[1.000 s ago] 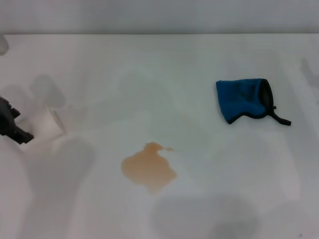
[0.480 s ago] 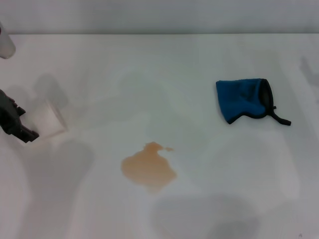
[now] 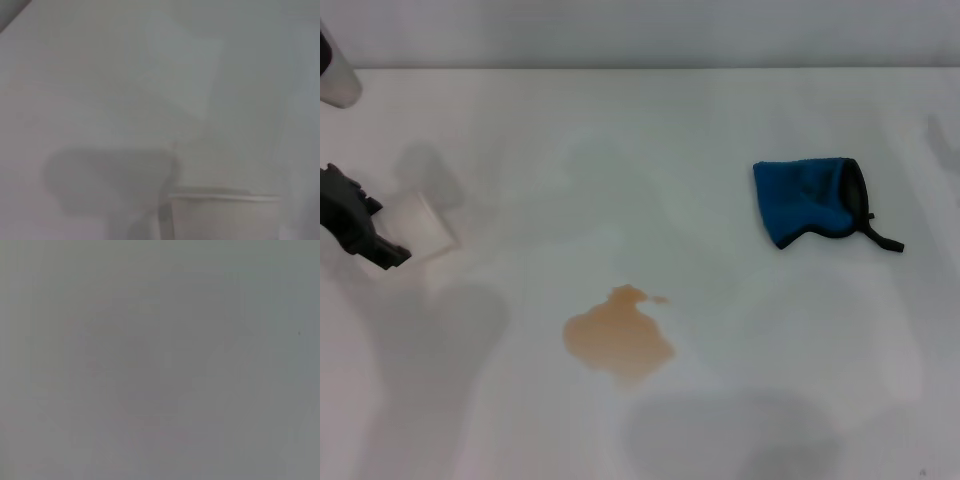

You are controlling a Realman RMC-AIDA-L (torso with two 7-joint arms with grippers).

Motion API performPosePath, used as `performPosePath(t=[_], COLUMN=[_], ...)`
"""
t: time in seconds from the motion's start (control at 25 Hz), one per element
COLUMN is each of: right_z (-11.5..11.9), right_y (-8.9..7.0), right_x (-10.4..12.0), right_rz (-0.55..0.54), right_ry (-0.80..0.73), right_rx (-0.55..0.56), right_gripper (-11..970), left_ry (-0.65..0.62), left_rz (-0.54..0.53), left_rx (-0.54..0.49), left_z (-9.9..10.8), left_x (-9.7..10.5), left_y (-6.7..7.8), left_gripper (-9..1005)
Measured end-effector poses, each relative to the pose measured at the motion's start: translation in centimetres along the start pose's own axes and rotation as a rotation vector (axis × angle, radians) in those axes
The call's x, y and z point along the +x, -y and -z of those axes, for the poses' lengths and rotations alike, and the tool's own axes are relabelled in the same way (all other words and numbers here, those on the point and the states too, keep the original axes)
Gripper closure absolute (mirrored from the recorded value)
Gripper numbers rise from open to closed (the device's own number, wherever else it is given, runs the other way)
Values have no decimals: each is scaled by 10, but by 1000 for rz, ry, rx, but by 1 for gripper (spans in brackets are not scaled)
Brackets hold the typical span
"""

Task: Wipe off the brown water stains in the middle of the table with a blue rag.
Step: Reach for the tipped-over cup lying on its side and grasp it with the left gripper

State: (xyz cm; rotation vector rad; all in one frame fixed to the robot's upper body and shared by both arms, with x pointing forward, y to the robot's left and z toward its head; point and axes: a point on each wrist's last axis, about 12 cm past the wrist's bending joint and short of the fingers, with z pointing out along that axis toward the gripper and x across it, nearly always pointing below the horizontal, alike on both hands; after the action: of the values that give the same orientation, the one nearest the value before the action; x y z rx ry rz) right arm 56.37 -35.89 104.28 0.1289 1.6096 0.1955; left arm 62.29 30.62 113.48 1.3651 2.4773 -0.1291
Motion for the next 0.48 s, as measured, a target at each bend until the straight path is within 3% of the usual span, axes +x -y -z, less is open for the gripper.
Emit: performPosePath(t=[0.48], right_z=[2], right_y=[3], right_x=[0], right_rz=[1], right_ry=[0], right_rx=[6], right_gripper=[133], left_ry=[23], left_rz=[17], left_rx=[-3], left_z=[-8], left_x=[4], left_y=[2], left_gripper=[213])
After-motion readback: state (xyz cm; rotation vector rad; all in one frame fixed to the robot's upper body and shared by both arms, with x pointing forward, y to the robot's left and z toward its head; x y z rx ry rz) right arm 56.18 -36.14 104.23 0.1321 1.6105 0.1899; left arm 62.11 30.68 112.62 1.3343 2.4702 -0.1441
